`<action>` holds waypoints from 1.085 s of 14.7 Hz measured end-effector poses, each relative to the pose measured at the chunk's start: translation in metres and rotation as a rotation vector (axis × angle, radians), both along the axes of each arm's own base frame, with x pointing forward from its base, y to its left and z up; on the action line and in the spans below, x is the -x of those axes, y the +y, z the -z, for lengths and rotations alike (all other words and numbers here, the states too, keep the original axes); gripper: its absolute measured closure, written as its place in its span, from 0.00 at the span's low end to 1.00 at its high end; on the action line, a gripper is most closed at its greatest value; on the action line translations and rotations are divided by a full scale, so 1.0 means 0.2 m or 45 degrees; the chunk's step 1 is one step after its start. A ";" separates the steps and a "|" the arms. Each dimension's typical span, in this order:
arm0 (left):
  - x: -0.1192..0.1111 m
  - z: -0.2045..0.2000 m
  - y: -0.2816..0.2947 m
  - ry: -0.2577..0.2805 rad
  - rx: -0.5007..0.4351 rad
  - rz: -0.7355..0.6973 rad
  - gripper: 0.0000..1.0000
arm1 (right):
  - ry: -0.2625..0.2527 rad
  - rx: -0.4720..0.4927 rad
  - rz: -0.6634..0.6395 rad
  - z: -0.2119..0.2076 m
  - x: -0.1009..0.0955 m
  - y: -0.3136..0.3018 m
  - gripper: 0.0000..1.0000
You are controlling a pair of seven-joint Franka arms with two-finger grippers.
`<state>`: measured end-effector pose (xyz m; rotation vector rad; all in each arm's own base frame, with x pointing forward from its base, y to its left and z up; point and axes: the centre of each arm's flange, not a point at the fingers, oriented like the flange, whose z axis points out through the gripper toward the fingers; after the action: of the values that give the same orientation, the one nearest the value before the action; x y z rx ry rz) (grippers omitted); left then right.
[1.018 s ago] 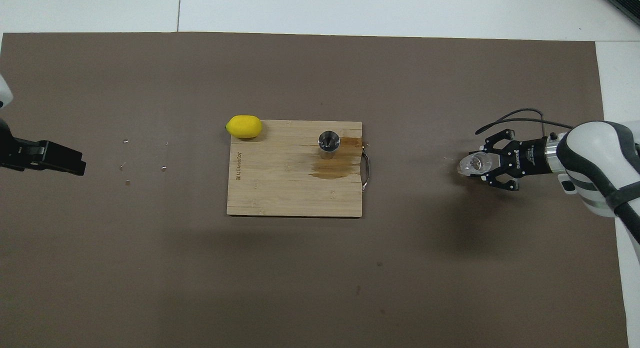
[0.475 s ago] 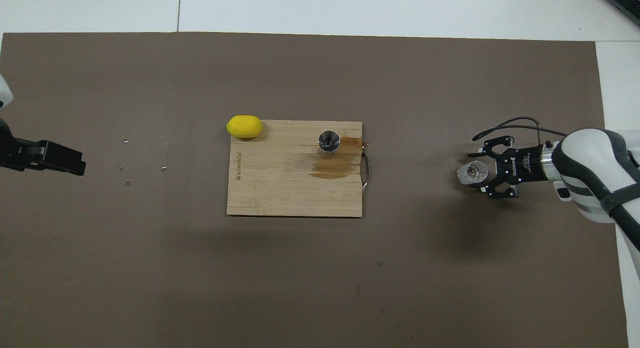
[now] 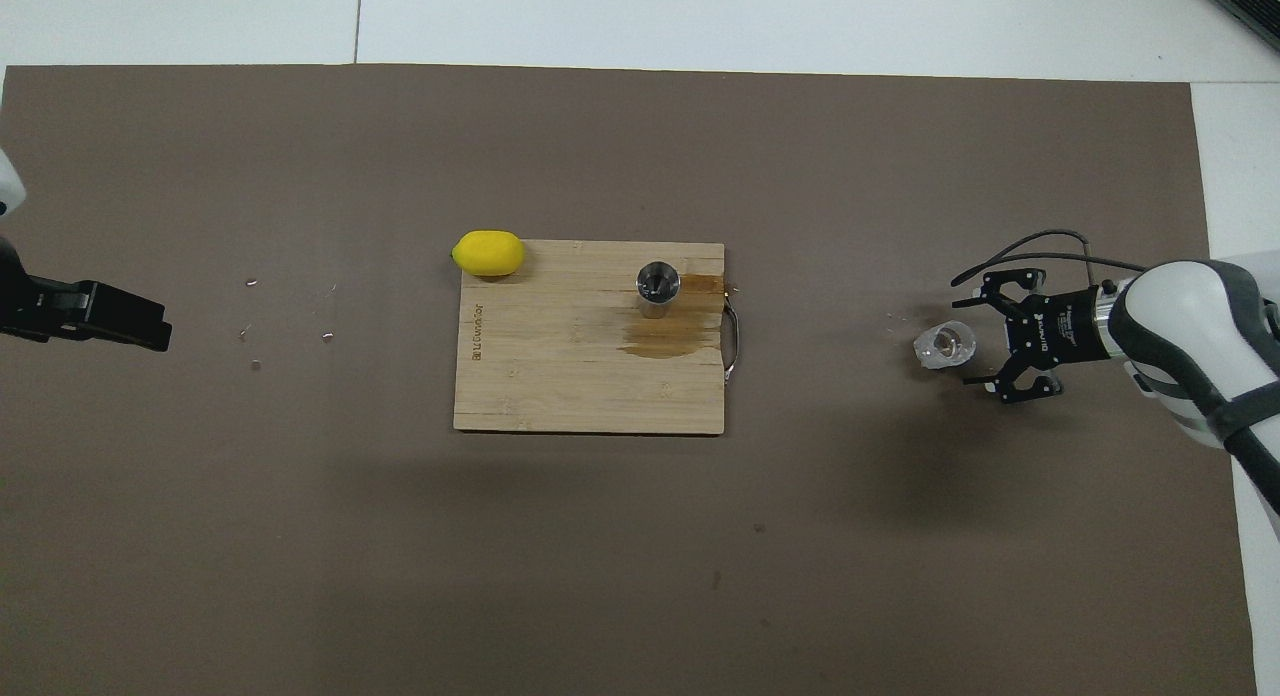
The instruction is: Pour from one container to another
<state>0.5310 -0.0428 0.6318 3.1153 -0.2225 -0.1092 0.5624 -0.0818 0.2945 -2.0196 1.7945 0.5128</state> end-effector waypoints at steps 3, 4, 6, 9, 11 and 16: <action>0.00 0.00 0.00 0.000 0.000 0.000 0.00 | -0.024 0.109 -0.106 -0.08 0.01 -0.02 0.00; 0.00 0.00 0.00 0.000 0.000 0.000 0.00 | -0.044 0.143 -0.161 -0.10 0.01 -0.02 0.00; 0.00 0.00 0.00 0.000 0.000 0.000 0.00 | -0.091 0.184 -0.267 -0.15 0.01 -0.02 0.00; 0.00 0.00 0.00 0.000 0.000 0.000 0.00 | -0.160 0.283 -0.461 -0.23 0.01 -0.03 0.00; 0.00 0.00 0.00 0.000 0.000 0.000 0.00 | -0.191 0.351 -0.650 -0.28 0.01 0.01 0.00; 0.00 0.00 0.00 0.000 0.000 0.000 0.00 | -0.208 0.456 -1.089 -0.32 0.02 0.22 0.00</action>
<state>0.5310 -0.0428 0.6318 3.1153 -0.2225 -0.1092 0.5582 -0.0371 0.3594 -2.9511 0.8977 0.2353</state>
